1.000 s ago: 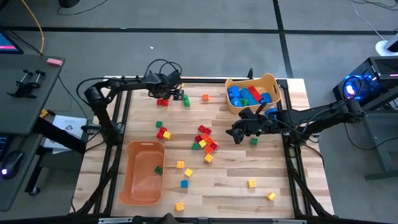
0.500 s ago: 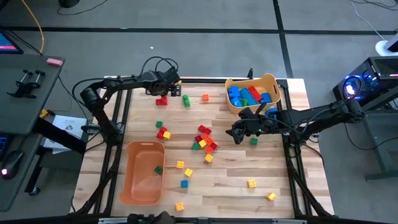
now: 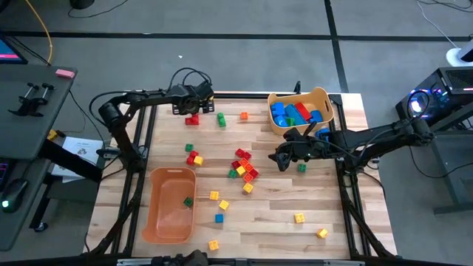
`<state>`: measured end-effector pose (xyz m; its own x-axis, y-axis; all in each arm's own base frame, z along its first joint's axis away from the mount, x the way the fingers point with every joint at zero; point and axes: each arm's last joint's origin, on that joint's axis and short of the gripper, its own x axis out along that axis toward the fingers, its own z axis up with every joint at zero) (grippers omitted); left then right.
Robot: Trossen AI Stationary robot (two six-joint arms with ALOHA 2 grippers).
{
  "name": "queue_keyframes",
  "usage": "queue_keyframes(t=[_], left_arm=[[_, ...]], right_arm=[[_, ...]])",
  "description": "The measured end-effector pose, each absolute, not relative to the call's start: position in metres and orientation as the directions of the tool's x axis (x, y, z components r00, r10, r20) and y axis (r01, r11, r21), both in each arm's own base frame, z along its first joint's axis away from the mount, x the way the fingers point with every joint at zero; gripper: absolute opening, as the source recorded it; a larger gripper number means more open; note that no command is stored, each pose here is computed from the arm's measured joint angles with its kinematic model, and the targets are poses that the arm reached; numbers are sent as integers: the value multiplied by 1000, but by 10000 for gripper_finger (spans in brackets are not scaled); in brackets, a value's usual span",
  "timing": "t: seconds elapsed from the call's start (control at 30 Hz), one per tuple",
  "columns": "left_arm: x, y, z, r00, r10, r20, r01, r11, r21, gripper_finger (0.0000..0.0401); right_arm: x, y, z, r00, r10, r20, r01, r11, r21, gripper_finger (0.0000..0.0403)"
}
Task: Sort blocks by size
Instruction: Put the red game piece into the orange bin
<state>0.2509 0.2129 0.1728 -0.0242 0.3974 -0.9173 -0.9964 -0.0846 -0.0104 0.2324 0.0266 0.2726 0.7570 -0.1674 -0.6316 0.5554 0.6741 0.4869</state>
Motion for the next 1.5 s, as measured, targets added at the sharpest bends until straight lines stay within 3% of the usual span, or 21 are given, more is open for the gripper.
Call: queue_keyframes(t=[0.63,0.8,1.0,1.13,1.3,1.37,1.5], left_arm=[[258,215,137,-39,272,-962,-993,-114,8,290],[260,216,137,-7,268,-963,-996,-87,-17,234],[262,216,138,16,257,-966,-998,-52,-30,110],[264,216,145,82,256,-963,-997,7,-83,93],[262,217,183,220,354,-909,-975,101,-196,93],[260,210,205,269,391,-880,-960,180,-214,93],[258,168,250,375,384,-844,-869,462,-176,93]], right_arm=[[230,43,273,767,-116,-631,518,693,501,256],[230,43,273,767,-119,-631,519,693,500,256],[230,43,273,767,-121,-630,520,693,499,256],[230,43,273,767,-121,-630,520,693,499,256],[230,42,273,767,-125,-629,520,696,496,256],[230,41,273,767,-149,-624,531,695,485,256],[230,39,274,763,-221,-607,563,687,459,256]])
